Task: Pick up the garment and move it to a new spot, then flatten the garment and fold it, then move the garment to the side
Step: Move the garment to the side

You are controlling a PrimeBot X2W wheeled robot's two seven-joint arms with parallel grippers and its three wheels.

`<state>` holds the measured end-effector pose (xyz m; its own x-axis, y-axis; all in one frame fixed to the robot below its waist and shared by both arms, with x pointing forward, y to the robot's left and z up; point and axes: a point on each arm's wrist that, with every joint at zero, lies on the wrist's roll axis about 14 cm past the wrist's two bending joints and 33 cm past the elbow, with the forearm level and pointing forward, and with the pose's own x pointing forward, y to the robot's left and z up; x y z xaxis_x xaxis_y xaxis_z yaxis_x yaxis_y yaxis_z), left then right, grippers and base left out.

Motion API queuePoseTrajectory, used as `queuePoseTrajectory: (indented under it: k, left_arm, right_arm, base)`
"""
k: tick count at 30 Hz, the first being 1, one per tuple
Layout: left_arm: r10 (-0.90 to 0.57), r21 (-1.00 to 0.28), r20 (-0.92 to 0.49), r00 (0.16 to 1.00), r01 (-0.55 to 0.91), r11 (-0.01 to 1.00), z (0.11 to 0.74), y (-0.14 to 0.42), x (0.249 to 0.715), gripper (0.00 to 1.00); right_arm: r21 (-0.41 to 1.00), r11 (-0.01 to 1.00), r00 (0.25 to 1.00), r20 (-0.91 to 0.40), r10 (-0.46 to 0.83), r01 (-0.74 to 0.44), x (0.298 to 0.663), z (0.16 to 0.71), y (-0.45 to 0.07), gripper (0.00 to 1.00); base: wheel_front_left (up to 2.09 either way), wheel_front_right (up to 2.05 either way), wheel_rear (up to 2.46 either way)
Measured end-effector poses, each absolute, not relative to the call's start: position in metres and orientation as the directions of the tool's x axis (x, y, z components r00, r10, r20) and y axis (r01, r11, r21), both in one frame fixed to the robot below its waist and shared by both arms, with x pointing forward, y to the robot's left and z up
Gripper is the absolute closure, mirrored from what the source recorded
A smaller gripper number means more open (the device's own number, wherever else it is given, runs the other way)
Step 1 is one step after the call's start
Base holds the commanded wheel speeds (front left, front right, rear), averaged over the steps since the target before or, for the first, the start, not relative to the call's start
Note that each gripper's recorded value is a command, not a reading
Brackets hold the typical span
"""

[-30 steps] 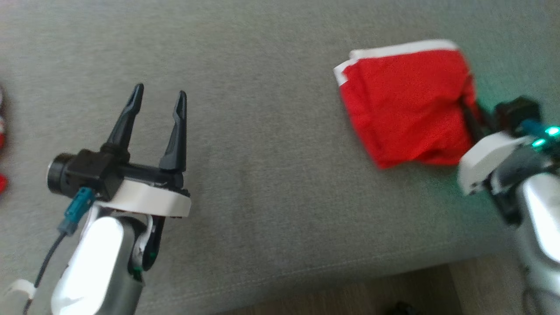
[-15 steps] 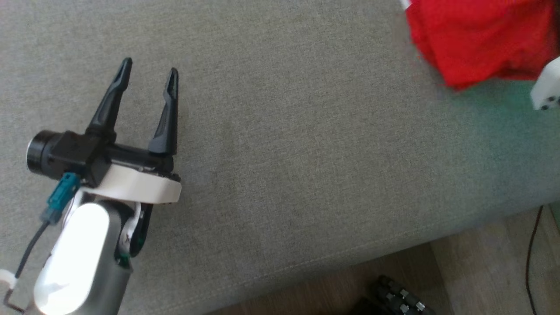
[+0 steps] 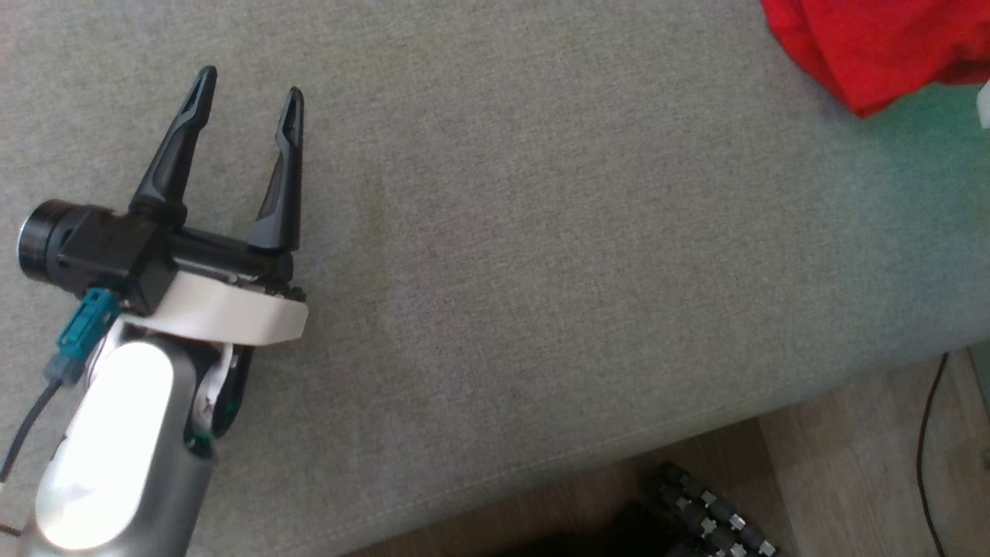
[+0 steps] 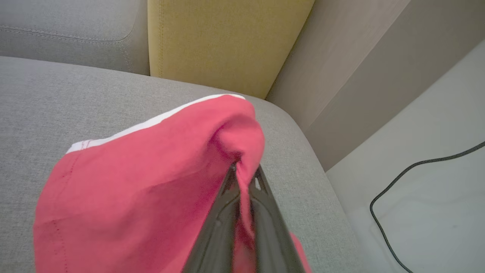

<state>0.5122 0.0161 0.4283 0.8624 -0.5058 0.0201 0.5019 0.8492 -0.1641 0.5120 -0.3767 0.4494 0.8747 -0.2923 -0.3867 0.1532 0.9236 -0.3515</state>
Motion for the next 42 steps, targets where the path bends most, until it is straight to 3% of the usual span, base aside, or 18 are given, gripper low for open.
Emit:
queuePoseTrajectory:
  k: [8, 9, 10, 11, 12, 24, 30, 42]
  left_arm:
    - [-0.508, -0.172, -0.001, 0.861, 0.501, 0.849, 0.417, 0.016, 0.515, 0.0]
    - [-0.508, -0.172, -0.001, 0.861, 0.5, 0.849, 0.417, 0.016, 0.515, 0.0]
    - [-0.508, -0.172, -0.001, 0.862, 0.5, 0.849, 0.417, 0.016, 0.515, 0.0]
    - [-0.508, -0.172, -0.001, 0.862, 0.5, 0.849, 0.416, 0.016, 0.515, 0.0]
    - [-0.508, -0.171, -0.001, 0.861, 0.5, 0.849, 0.417, 0.016, 0.515, 0.0]
    - [-0.508, -0.156, 0.029, 0.861, 0.506, 0.848, 0.433, 0.016, 0.513, 0.0]
    - [-0.491, -0.131, 0.036, 0.87, 0.491, 0.861, 0.447, 0.023, 0.505, 0.0]
    - [-0.332, -0.137, 0.002, 0.943, 0.329, 0.934, 0.463, 0.076, 0.468, 0.0]
  right_arm:
    - [-0.324, 0.929, 0.856, -0.414, -0.31, 0.18, 0.517, 0.434, -0.382, 1.0]
    - [-0.32, 0.93, 0.855, -0.414, -0.311, 0.184, 0.517, 0.433, -0.382, 0.95]
    - [-0.316, 0.93, 0.854, -0.415, -0.313, 0.187, 0.517, 0.433, -0.382, 0.79]
    - [-0.315, 0.93, 0.853, -0.417, -0.314, 0.188, 0.517, 0.432, -0.382, 0.55]
    - [-0.312, 0.931, 0.853, -0.417, -0.314, 0.19, 0.517, 0.432, -0.382, 0.0]
    - [-0.267, 0.932, 0.884, -0.334, -0.327, 0.244, 0.503, 0.456, -0.376, 0.0]
    - [-0.171, 0.955, 0.922, -0.265, -0.281, 0.242, 0.477, 0.466, -0.339, 0.0]
    - [0.027, 0.998, 0.984, -0.171, -0.043, 0.048, 0.448, 0.476, -0.225, 0.0]
  base:
    - [0.0, 0.0, 0.0]
    - [0.0, 0.0, 0.0]
    - [0.0, 0.0, 0.0]
    - [0.0, 0.0, 0.0]
    - [0.0, 0.0, 0.0]
    - [0.0, 0.0, 0.0]
    - [0.0, 0.0, 0.0]
    - [0.0, 0.0, 0.0]
